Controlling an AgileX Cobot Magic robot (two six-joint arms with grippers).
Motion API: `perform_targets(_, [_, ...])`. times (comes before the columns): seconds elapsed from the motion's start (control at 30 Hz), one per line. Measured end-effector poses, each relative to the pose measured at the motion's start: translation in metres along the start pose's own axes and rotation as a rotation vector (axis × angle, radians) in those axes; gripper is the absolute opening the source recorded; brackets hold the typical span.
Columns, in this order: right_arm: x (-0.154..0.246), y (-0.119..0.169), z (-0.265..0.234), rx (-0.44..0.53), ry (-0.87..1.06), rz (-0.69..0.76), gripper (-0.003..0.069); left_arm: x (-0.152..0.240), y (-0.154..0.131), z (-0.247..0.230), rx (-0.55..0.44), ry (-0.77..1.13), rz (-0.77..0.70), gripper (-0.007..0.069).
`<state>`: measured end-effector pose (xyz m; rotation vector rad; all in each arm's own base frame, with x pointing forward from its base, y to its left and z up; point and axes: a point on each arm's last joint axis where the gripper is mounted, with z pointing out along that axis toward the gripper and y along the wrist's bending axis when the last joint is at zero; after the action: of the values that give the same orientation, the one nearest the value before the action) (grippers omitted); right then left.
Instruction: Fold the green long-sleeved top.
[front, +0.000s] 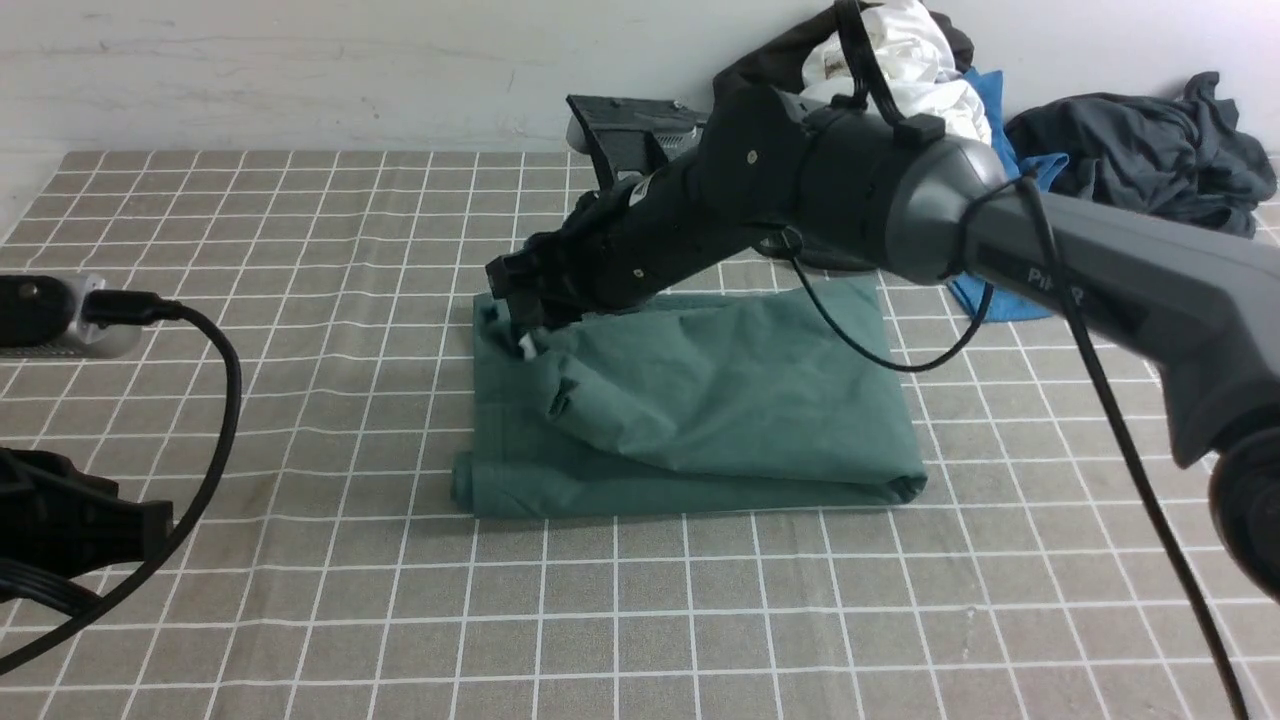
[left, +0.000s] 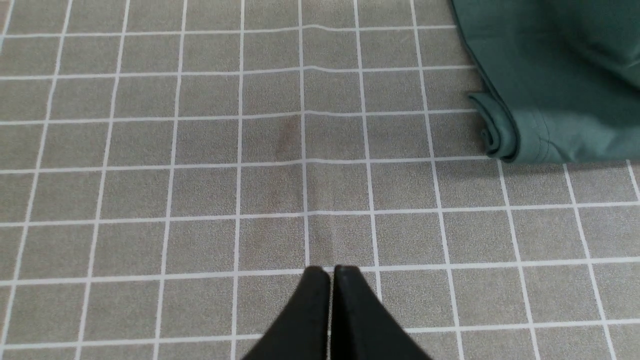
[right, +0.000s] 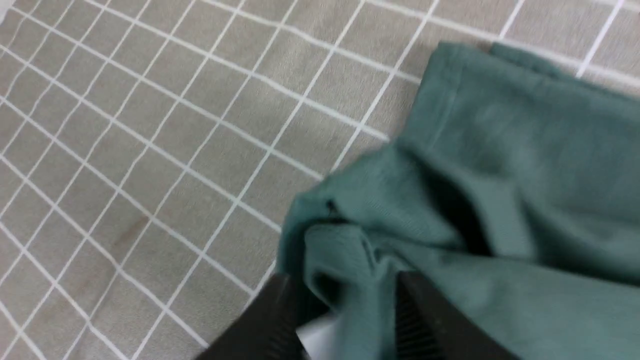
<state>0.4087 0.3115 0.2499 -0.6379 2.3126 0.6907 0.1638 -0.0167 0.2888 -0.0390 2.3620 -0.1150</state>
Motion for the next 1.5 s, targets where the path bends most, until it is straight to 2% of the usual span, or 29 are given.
perform_targets(0.07, [-0.006, -0.002, -0.008, 0.017, -0.002, -0.033, 0.0335, 0.000, 0.000, 0.000, 0.000, -0.002, 0.001, -0.0007])
perform_targets(0.13, [-0.007, -0.004, -0.011, 0.033, 0.010, -0.057, 0.0343, 0.000, 0.000, 0.000, 0.000, -0.003, 0.001, -0.0007])
perform_targets(0.3, [0.008, -0.010, -0.003, 0.059, 0.122, -0.071, 0.0289, -0.001, 0.000, 0.000, 0.002, -0.011, 0.001, -0.0007])
perform_targets(0.33, [0.019, -0.012, 0.010, 0.054, 0.172, -0.056, 0.0235, -0.002, 0.000, 0.000, 0.002, -0.017, 0.001, -0.0007])
perform_targets(0.43, [0.040, -0.004, 0.037, 0.009, 0.230, -0.027, 0.0130, -0.003, -0.001, 0.000, 0.009, -0.033, 0.000, -0.0007])
perform_targets(0.5, [0.046, 0.002, 0.046, -0.014, 0.239, -0.037, 0.0097, -0.003, -0.001, -0.001, 0.013, -0.037, 0.004, -0.0007])
perform_targets(0.57, [0.053, 0.023, 0.058, -0.072, 0.232, -0.118, 0.0020, -0.003, -0.002, -0.010, 0.025, -0.080, 0.034, -0.0007])
perform_targets(0.67, [0.041, 0.038, 0.052, -0.109, 0.192, -0.177, -0.0006, -0.003, -0.004, -0.028, 0.048, -0.192, 0.101, -0.0007])
perform_targets(0.8, [0.001, 0.047, 0.009, -0.116, 0.111, -0.246, -0.0012, 0.010, -0.006, -0.057, 0.077, -0.366, 0.230, -0.0007])
perform_targets(0.83, [-0.019, 0.050, -0.022, -0.102, 0.080, -0.292, -0.0013, 0.021, -0.006, -0.065, 0.087, -0.431, 0.273, -0.0007])
perform_targets(0.97, [-0.057, 0.060, -0.118, 0.025, 0.014, -0.440, -0.0013, 0.050, -0.002, -0.072, 0.090, -0.550, 0.313, -0.0007])
perform_targets(1.0, [-0.058, 0.060, -0.123, 0.034, 0.012, -0.446, -0.0013, 0.051, -0.001, -0.072, 0.088, -0.563, 0.315, -0.0007])
perform_targets(1.03, [-0.065, 0.063, -0.162, 0.118, -0.015, -0.500, -0.0013, 0.061, 0.001, -0.074, 0.077, -0.626, 0.324, -0.0007])
perform_targets(1.07, [-0.066, 0.063, -0.166, 0.135, -0.017, -0.507, -0.0013, 0.062, 0.002, -0.074, 0.074, -0.638, 0.326, -0.0007])
perform_targets(1.1, [-0.068, 0.062, -0.195, 0.190, -0.042, -0.508, -0.0013, 0.068, 0.003, -0.076, 0.071, -0.681, 0.328, -0.0007])
perform_targets(1.23, [-0.060, 0.044, -0.231, 0.294, -0.030, -0.443, -0.0013, 0.077, 0.005, -0.082, 0.070, -0.742, 0.325, -0.0007])
perform_targets(1.3, [-0.041, 0.027, -0.248, 0.341, 0.025, -0.395, -0.0014, 0.081, 0.006, -0.084, 0.069, -0.761, 0.325, -0.0007])
perform_targets(1.4, [-0.015, 0.015, -0.261, 0.363, 0.064, -0.362, -0.0014, 0.081, 0.006, -0.084, 0.069, -0.762, 0.325, -0.0007])
perform_targets(1.5, [0.009, 0.010, -0.274, 0.381, -0.013, -0.350, -0.0014, 0.081, 0.006, -0.084, 0.069, -0.763, 0.325, -0.0007])
